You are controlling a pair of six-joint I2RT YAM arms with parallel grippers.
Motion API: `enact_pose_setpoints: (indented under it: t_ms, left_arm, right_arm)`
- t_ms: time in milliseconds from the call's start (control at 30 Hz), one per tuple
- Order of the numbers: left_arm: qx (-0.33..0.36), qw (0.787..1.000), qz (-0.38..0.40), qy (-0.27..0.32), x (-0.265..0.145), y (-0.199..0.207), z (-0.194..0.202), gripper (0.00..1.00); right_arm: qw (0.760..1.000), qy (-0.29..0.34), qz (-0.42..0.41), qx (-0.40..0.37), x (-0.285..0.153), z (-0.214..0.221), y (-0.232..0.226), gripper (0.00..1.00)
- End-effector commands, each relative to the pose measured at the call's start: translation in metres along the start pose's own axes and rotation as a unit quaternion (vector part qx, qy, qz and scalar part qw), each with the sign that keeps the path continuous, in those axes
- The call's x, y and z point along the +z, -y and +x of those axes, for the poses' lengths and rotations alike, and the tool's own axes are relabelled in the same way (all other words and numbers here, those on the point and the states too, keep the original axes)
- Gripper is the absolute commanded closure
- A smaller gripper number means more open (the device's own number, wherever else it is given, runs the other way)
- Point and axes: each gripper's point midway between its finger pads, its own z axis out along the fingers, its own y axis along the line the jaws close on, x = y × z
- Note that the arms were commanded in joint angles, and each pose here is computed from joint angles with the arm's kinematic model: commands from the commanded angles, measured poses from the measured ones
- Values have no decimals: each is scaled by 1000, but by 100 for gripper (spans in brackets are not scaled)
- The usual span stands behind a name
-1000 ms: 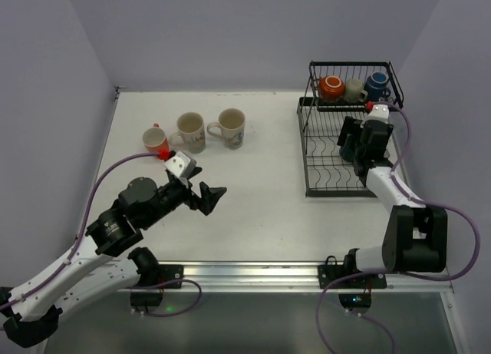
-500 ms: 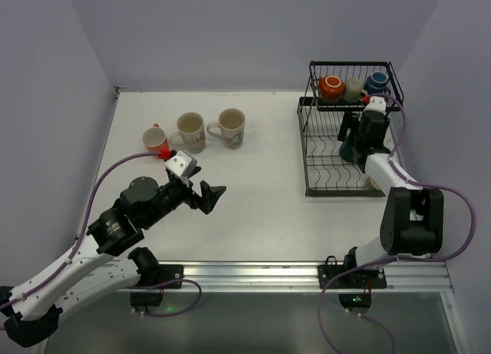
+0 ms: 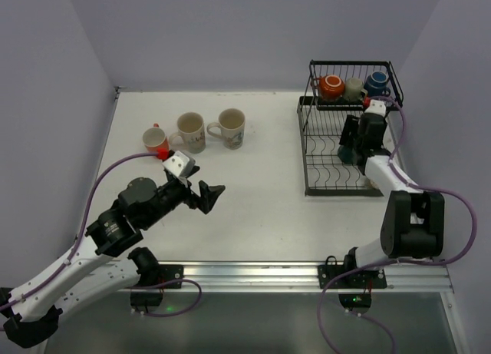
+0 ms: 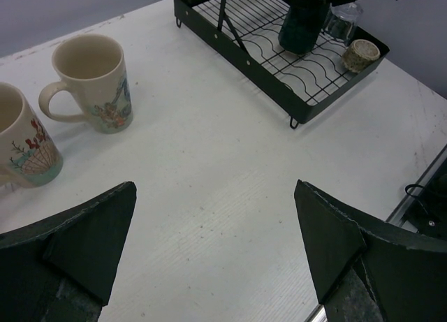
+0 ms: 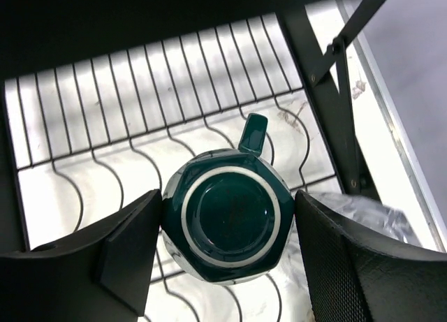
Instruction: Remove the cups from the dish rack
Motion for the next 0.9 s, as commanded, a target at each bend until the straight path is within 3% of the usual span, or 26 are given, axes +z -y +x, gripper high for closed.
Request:
enact_pose_setpoints:
  t_ms: [0,233,533,867]
  left_arm:
    - [5,1000,-8,22,1,-4,-11,0]
    - [4,1000,-6,17,4,-4,-8,0]
    - [-13,999,33,1,16,12,-9,0]
    - [-100,990,96,-5,42,44,-14,0]
  right_arm:
    - [999,33,-25,20,-20,-14,-14,50]
    - [993,67,-83,42,-52,-30,-52,62]
    - [981,89,-125,122,-82,-35,-72,64]
    - [969,107,-138,173,-100,-38,-70,64]
